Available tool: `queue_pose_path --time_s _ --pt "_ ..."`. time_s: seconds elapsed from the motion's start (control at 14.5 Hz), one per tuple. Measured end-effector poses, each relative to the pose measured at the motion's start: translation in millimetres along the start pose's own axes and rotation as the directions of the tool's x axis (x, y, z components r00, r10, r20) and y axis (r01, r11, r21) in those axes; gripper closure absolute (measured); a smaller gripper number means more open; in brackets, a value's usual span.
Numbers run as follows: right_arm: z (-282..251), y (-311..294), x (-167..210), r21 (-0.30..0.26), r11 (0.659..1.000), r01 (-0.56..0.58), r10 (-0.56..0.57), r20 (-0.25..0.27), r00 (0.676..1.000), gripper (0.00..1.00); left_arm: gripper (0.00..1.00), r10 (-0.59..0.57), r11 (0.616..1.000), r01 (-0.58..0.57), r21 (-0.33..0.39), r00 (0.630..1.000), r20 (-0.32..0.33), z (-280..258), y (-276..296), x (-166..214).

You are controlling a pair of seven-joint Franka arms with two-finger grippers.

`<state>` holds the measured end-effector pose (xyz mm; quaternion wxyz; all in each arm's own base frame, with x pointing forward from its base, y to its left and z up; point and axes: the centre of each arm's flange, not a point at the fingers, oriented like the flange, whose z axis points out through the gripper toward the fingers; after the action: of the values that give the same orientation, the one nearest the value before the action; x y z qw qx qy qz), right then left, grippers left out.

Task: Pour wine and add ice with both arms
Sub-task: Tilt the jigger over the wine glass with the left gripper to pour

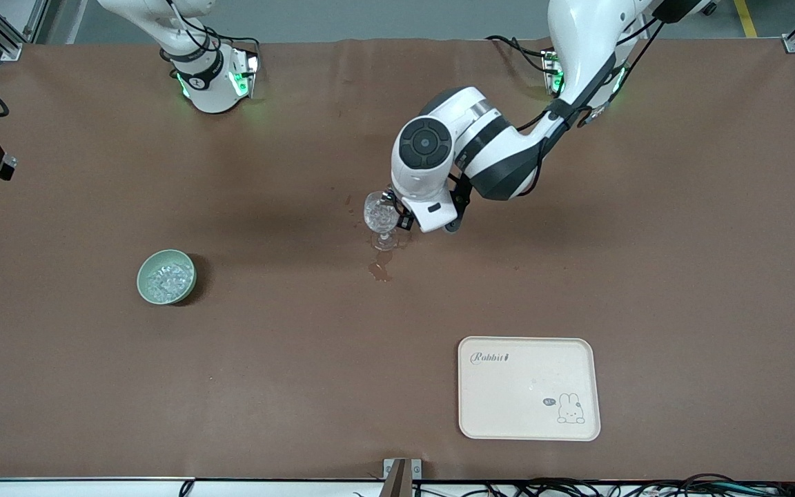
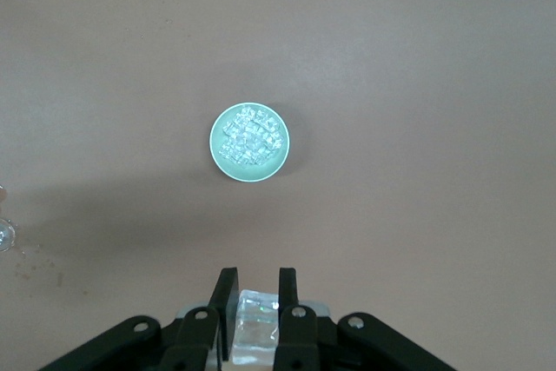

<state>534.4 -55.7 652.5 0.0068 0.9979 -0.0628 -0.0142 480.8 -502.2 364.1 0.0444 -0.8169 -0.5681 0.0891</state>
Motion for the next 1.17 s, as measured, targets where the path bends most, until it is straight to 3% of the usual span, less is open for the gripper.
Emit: queue_pose_path --time_s 0.76,1.17 --pt "0 0 0 0.0 1.0 -0.001 0.001 0.0 1.0 0.77 0.79 0.035 0.998 -0.041 -0.051 0.991 -0.127 -10 -16 -28" --pt "0 0 0 0.0 1.0 -0.001 0.001 0.0 1.0 0.77 0.79 0.043 0.993 -0.063 -0.101 0.981 -0.187 -16 -9 -23"
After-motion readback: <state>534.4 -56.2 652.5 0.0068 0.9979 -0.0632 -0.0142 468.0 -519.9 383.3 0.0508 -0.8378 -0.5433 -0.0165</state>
